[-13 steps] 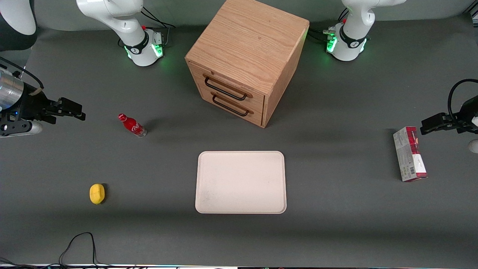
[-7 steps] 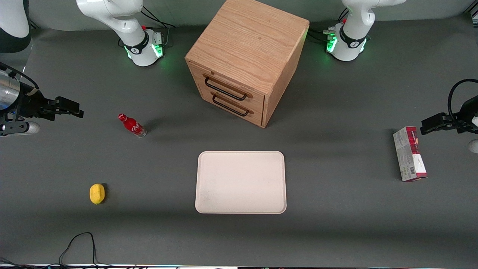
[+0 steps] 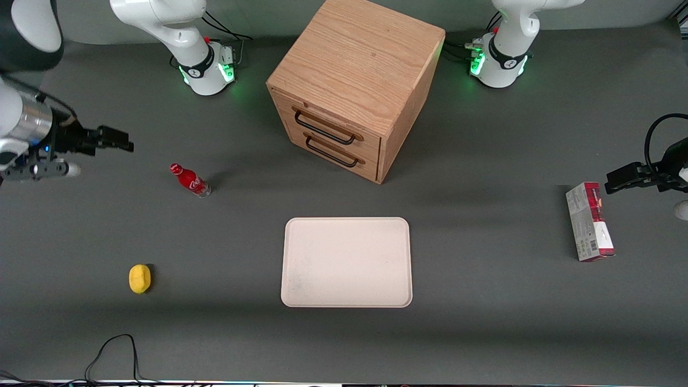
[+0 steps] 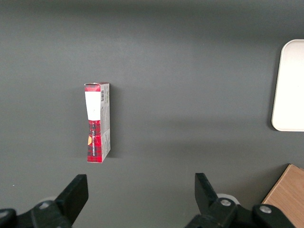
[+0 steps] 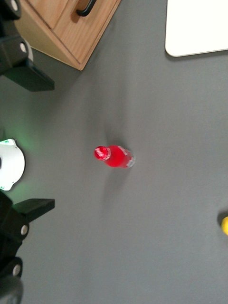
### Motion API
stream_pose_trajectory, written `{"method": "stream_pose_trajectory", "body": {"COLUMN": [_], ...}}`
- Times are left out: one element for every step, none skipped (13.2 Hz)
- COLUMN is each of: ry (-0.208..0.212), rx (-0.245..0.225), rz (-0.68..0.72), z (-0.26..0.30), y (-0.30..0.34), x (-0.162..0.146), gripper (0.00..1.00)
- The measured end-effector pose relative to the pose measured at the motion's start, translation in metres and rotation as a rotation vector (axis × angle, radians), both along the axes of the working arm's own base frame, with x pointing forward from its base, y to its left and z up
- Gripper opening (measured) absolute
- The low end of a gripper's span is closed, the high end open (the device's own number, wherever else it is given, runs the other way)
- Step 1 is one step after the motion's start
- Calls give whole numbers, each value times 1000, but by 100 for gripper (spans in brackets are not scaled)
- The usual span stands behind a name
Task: Place coke bottle on tray
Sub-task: 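Move the open right gripper down over the red Coca-Cola bottle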
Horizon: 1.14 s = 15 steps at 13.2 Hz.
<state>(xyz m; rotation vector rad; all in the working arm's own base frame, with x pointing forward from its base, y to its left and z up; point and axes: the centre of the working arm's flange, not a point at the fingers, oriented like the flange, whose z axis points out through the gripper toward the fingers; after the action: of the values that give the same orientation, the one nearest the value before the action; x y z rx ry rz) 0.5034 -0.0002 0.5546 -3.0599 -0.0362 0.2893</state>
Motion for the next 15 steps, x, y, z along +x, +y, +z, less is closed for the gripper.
{"method": "stream_pose_trajectory", "body": {"ry": [-21,-37,-51,-59,-64,-74,-83,-90,-92,-94,-95,-93,-94,-97,-97], "rx": [-1,-9,-23,-33,-37,-40,-42,-43,-44,-45,-47,-50,-52,-54,-56], "rz": [0,2,7,14,20,23,24,25,24,24,22,22,26,30,34], "z": [3,6,7,5,1,-6,-19,-36,-59,-80,-100,-117,-131,-143,-155], "y": [-1,-3,-4,-2,0,2,3,4,4,5,6,9,13,17,20], "x": [-21,-39,-51,-57,-58,-55,-50,-45,-40,-36,-31,-26,-21,-15,-10], "gripper": [100,100,100,100,100,100,100,100,100,100,100,100,100,100,100]}}
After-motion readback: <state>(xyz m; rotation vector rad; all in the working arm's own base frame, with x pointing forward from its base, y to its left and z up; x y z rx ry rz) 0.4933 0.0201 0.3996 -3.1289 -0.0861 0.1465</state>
